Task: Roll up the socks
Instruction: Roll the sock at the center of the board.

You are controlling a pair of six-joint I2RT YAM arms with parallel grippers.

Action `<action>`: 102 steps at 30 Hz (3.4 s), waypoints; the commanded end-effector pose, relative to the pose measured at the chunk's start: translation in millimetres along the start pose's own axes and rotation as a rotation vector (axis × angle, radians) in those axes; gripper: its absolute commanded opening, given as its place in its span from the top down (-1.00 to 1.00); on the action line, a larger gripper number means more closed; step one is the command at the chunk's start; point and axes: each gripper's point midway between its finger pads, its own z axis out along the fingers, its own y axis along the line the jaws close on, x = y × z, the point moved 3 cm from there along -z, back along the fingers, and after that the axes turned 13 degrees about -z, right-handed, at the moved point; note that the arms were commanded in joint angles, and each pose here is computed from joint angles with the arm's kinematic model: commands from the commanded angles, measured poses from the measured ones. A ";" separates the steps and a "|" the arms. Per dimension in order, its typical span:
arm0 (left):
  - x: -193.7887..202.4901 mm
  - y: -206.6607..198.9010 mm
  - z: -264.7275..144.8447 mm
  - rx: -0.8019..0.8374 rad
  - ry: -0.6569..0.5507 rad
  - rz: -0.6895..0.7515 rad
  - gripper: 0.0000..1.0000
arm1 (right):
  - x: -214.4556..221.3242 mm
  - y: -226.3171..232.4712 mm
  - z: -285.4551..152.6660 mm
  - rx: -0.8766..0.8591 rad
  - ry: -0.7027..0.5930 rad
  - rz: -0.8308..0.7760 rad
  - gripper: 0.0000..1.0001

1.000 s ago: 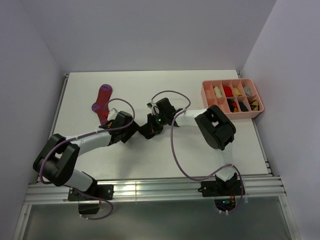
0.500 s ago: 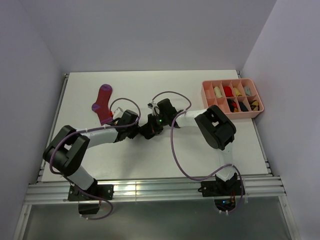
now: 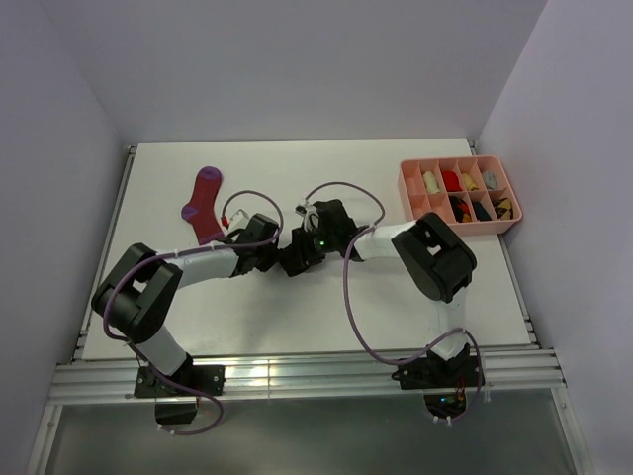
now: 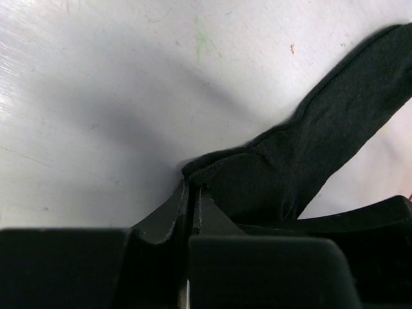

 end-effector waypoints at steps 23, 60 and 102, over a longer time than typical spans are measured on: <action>4.7 -11.4 -4.2 -0.075 0.044 0.027 0.99 | 29.3 -3.1 5.8 0.493 0.010 -0.513 0.00; -6.8 -7.2 -35.2 0.201 -0.029 -0.116 0.25 | 14.9 -9.5 -13.4 -0.158 -0.098 0.419 1.00; 17.8 -12.5 -22.9 0.362 0.021 -0.032 0.80 | 23.6 -24.7 -8.8 -0.072 -0.027 0.402 0.93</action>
